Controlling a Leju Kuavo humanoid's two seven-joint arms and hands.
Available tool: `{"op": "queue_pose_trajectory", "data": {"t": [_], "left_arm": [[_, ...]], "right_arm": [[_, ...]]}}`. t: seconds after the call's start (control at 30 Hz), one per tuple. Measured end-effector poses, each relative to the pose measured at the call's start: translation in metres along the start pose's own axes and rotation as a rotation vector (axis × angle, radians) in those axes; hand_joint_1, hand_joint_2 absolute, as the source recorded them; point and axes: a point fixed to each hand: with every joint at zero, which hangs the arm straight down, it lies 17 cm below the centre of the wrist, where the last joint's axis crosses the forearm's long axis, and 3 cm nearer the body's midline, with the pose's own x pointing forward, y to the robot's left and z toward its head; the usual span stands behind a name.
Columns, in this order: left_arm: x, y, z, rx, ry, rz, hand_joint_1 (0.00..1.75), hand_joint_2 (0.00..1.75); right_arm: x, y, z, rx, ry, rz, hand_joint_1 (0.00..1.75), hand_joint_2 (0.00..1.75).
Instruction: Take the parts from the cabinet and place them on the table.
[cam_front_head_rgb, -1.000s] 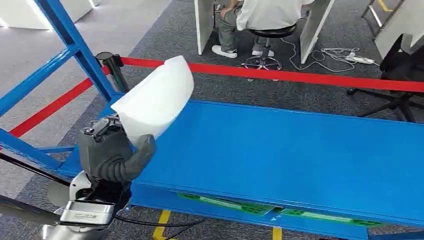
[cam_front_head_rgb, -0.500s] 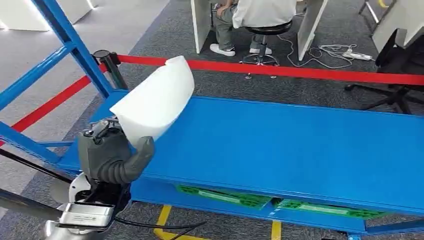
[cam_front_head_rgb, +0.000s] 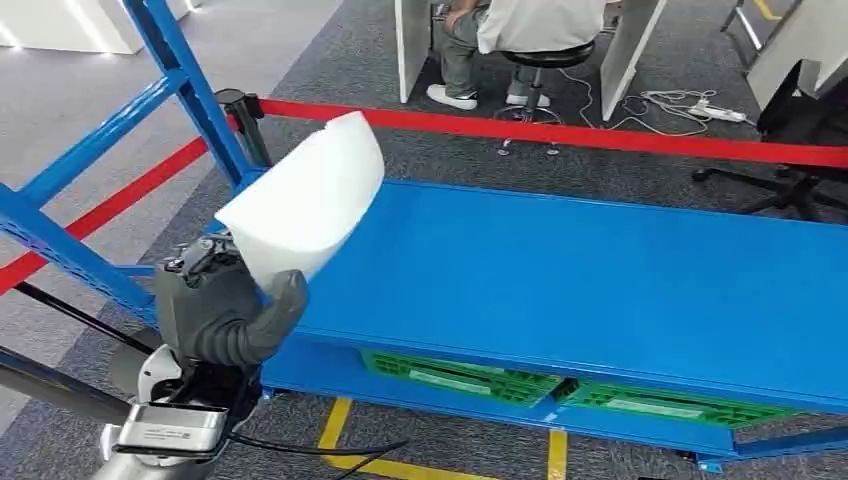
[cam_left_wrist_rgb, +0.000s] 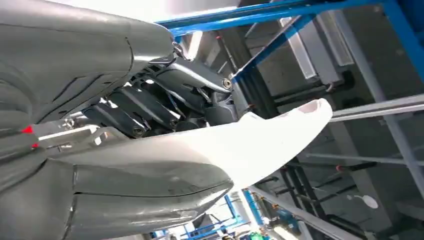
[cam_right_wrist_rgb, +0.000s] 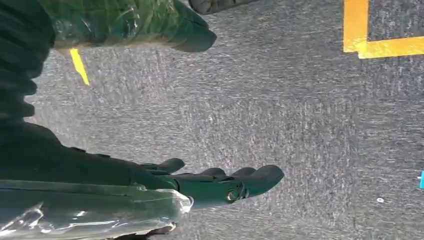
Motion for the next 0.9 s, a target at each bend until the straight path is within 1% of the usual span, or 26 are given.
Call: {"op": "queue_pose_trajectory", "data": {"t": [0.2,0.73,0.9], "left_arm": [[0.0037,-0.0005,-0.0012,0.001,-0.02,-0.01,1.75,1.75],[0.0073,-0.002,-0.0037,0.001,-0.033,-0.014,1.75,1.75],[0.0054,-0.0043,0.002,-0.002,-0.021,-0.016,1.75,1.75]], "right_arm": [[-0.0003,0.0006,0.0002,0.003,0.0,0.005,0.0,1.75],[0.0013,-0.0001,-0.0005,0.003,-0.005,0.013,0.0,1.75],[0.0008,0.0001,-0.0003,0.004,-0.004,0.013,0.0,1.75]]}}
